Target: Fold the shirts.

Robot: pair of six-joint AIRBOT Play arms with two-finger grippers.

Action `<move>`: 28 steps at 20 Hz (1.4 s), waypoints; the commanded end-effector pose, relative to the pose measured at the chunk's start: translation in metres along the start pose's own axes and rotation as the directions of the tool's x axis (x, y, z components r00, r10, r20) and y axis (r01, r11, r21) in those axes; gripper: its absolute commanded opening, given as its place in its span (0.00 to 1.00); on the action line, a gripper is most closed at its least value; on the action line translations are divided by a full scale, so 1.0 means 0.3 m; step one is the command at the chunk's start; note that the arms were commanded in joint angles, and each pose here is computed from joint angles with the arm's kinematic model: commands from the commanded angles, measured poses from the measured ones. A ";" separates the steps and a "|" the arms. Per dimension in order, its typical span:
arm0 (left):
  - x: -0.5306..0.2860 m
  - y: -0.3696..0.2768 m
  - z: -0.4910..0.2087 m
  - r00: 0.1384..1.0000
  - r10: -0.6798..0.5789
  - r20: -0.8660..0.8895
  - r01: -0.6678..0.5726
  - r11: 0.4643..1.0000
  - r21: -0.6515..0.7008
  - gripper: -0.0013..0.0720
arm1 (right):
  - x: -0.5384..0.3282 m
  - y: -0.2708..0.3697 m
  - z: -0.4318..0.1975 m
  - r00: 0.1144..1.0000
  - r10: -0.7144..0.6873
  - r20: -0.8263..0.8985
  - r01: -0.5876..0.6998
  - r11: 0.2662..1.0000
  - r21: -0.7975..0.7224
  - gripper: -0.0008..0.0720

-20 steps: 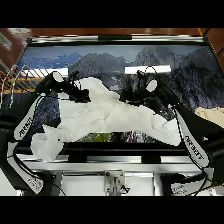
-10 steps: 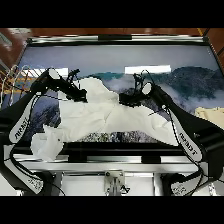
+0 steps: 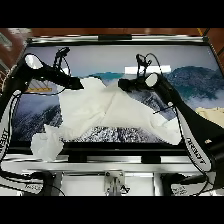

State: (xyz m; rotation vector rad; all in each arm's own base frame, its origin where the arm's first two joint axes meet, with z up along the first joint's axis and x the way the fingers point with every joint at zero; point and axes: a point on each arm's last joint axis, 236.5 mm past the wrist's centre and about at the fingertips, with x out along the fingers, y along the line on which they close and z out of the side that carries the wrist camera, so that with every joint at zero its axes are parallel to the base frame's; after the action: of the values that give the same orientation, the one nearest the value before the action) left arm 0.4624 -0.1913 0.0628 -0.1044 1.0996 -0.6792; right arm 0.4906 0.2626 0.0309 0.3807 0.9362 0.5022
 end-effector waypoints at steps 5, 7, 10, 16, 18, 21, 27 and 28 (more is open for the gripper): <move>0.227 0.095 -0.113 0.990 -0.046 -0.135 0.005 0.959 -0.285 0.76 | -0.059 0.044 -0.114 0.984 -0.020 -0.176 0.002 0.995 -0.099 0.09; 0.334 0.078 -0.166 0.974 -0.140 -0.178 0.067 0.929 -0.363 0.87 | -0.047 0.062 -0.146 0.980 -0.048 -0.194 0.016 0.987 -0.162 0.09; 0.434 0.048 -0.228 0.945 -0.243 -0.218 0.129 0.891 -0.435 0.88 | -0.027 0.115 -0.196 0.974 -0.061 -0.217 0.009 0.972 -0.233 0.09; 0.459 0.047 -0.275 0.928 -0.265 -0.263 0.132 0.892 -0.431 0.63 | -0.014 0.174 -0.238 0.970 -0.049 -0.237 -0.013 0.968 -0.252 0.09; 0.453 0.034 -0.281 0.920 -0.282 -0.271 0.143 0.887 -0.439 0.57 | -0.014 0.174 -0.239 0.970 -0.049 -0.238 -0.012 0.968 -0.249 0.09; 0.419 0.000 -0.333 0.883 -0.325 -0.337 0.172 0.894 -0.413 0.72 | -0.014 0.174 -0.239 0.970 -0.050 -0.237 -0.009 0.970 -0.241 0.09; 0.449 0.064 -0.274 0.935 -0.233 -0.268 0.106 0.903 -0.417 0.35 | -0.015 0.173 -0.238 0.970 -0.050 -0.237 -0.008 0.971 -0.238 0.09; 0.457 0.066 -0.243 0.946 -0.231 -0.229 0.116 0.897 -0.426 0.25 | -0.015 0.173 -0.238 0.970 -0.050 -0.237 -0.008 0.971 -0.238 0.09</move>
State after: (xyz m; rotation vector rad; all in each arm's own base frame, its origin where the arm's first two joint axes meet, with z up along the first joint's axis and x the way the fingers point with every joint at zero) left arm 0.4292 -0.2301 -0.0881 -0.4508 1.5740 -0.6622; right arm 0.4166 0.3088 0.0214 0.0922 1.1001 0.6430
